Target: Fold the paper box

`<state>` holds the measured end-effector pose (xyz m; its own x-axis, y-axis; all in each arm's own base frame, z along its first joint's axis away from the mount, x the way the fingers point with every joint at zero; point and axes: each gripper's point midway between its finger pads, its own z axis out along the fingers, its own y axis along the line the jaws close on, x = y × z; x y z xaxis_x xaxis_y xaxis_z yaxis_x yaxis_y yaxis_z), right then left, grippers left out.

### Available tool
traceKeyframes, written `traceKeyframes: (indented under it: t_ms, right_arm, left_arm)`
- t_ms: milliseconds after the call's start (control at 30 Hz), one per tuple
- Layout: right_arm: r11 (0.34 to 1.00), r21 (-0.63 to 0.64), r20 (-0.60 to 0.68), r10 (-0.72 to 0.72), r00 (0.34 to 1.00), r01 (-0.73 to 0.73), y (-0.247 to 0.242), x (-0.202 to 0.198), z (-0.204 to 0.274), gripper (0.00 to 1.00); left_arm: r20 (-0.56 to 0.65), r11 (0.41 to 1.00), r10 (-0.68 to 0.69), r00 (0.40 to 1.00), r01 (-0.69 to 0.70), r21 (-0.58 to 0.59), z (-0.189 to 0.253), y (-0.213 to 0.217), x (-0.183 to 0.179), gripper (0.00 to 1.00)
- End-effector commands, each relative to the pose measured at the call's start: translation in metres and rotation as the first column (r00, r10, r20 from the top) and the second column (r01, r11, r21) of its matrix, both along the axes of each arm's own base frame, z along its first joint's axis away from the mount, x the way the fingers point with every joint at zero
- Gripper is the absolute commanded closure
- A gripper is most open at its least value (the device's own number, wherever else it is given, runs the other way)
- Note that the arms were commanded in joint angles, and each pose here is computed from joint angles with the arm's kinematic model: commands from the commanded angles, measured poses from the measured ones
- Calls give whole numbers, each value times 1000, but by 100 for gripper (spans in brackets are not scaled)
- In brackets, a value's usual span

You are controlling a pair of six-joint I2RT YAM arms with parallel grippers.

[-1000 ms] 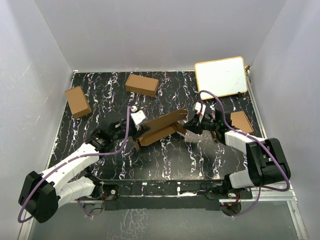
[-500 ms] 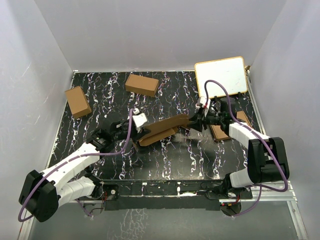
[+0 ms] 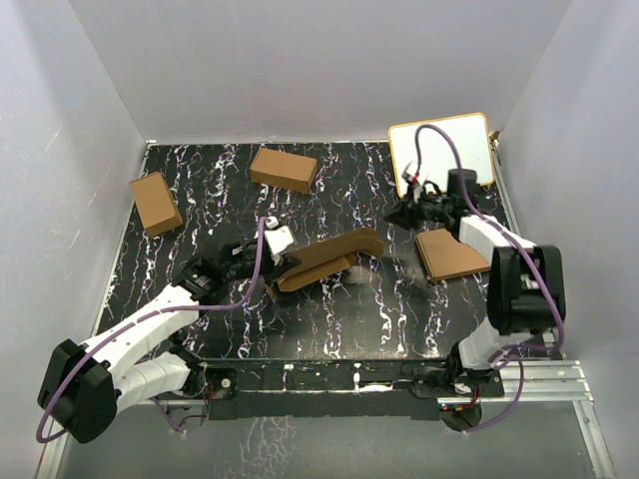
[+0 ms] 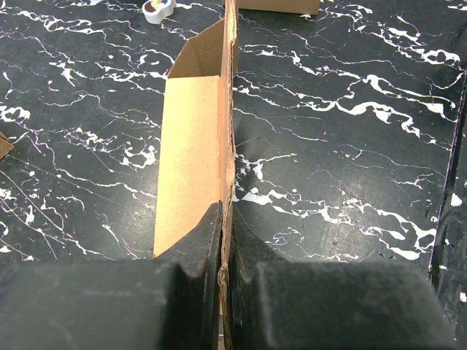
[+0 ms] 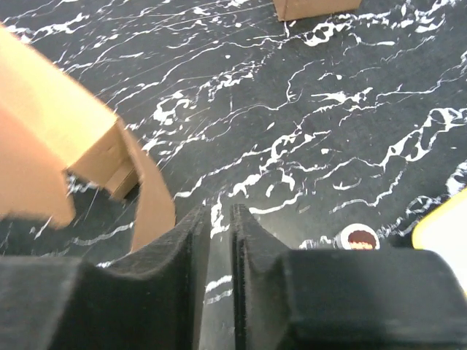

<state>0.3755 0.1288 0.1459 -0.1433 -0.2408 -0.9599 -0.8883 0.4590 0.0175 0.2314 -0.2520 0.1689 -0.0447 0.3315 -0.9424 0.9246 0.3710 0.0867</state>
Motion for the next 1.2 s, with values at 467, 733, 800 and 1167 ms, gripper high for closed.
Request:
traceKeyframes:
  t_ms: [467,733,800,1167]
  right_arm:
    - [953,11,-127,301,945,-302,68,-27,-49,77]
    - [921,36,-35,389,921,-387,76,-60,-41,65]
    - [931,29,-17,366,931,-365,77,-60,-41,63]
    - [978,56,-6,200,980,-199,74,-37,-31,59]
  left_arm:
    - [14,1000,-11,1000,12,-20,4,0,-4,100]
    - [14,999,-16,1000,17,-36,7,-1,-6,100]
    - [14,999,-18,1000,19,-41,7,-1,-7,100]
    - [-1,997,-29,1000,29,-69,9,-5,-9,100]
